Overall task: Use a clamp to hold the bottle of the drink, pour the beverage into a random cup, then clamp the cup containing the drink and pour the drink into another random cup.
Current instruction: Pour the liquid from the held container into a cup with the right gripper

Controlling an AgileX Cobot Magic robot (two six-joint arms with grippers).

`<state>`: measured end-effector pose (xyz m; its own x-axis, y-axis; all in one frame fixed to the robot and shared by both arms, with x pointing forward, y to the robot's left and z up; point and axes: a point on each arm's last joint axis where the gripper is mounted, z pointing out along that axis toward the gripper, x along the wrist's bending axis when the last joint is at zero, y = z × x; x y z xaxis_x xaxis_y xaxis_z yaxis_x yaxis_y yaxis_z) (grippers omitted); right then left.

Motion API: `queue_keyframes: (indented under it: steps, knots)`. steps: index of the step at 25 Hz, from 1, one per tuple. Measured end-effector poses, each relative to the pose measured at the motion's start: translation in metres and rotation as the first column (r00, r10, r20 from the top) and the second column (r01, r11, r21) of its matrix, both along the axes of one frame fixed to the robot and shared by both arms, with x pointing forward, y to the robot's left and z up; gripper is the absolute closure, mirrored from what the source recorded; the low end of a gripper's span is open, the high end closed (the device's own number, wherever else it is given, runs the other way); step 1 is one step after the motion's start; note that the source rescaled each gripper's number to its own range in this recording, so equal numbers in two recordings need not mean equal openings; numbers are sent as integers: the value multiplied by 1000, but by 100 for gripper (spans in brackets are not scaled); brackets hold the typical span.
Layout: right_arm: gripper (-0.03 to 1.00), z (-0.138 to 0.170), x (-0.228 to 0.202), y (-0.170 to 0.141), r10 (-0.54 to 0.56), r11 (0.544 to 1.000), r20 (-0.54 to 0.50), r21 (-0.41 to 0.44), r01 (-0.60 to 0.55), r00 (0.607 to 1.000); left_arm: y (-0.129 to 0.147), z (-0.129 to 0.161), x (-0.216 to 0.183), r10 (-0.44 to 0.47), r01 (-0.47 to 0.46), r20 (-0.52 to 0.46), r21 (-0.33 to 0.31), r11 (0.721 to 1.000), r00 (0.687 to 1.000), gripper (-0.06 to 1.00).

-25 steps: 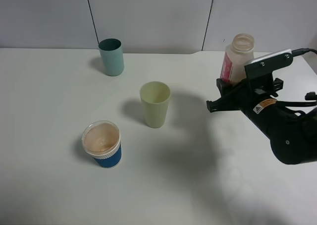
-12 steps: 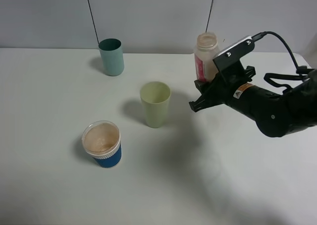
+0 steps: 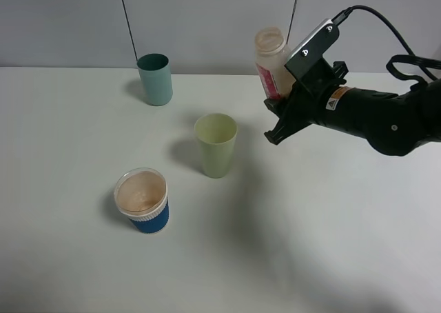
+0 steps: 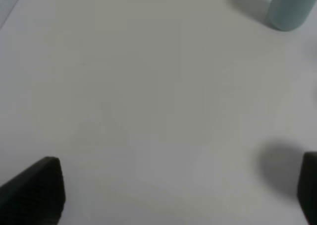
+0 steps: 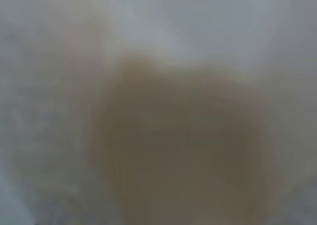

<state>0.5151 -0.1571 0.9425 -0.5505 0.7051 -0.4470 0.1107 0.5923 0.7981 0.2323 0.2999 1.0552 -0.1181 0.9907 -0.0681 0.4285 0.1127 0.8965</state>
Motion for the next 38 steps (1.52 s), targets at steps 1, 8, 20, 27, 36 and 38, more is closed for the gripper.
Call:
queue_keyframes:
  steps: [1, 8, 20, 27, 36, 38]
  knots:
    - [94, 0, 0, -1, 4, 1000, -3, -7, -4, 1000, 0, 0, 0, 0, 0, 0, 0, 1000, 1000, -1]
    - [94, 1, 1, -7, 74, 994, 8, -80, -73, 997, 0, 0, 0, 0, 0, 0, 0, 1000, 1000, -1]
    - [94, 13, 4, -4, 116, 993, 120, -8, -116, 986, 0, 0, 0, 0, 0, 0, 0, 1000, 1000, -1]
    - [94, 15, 10, 0, 137, 991, 136, -20, -136, 981, 0, 0, 0, 0, 0, 0, 0, 1000, 1000, -1]
    - [94, 16, 42, 19, 217, 973, 129, -101, -205, 968, 0, 0, 0, 0, 0, 0, 0, 1000, 1000, -1]
    - [94, 16, 44, 19, 242, 966, 132, -125, -226, 961, 0, 0, 0, 0, 0, 0, 0, 1000, 1000, -1]
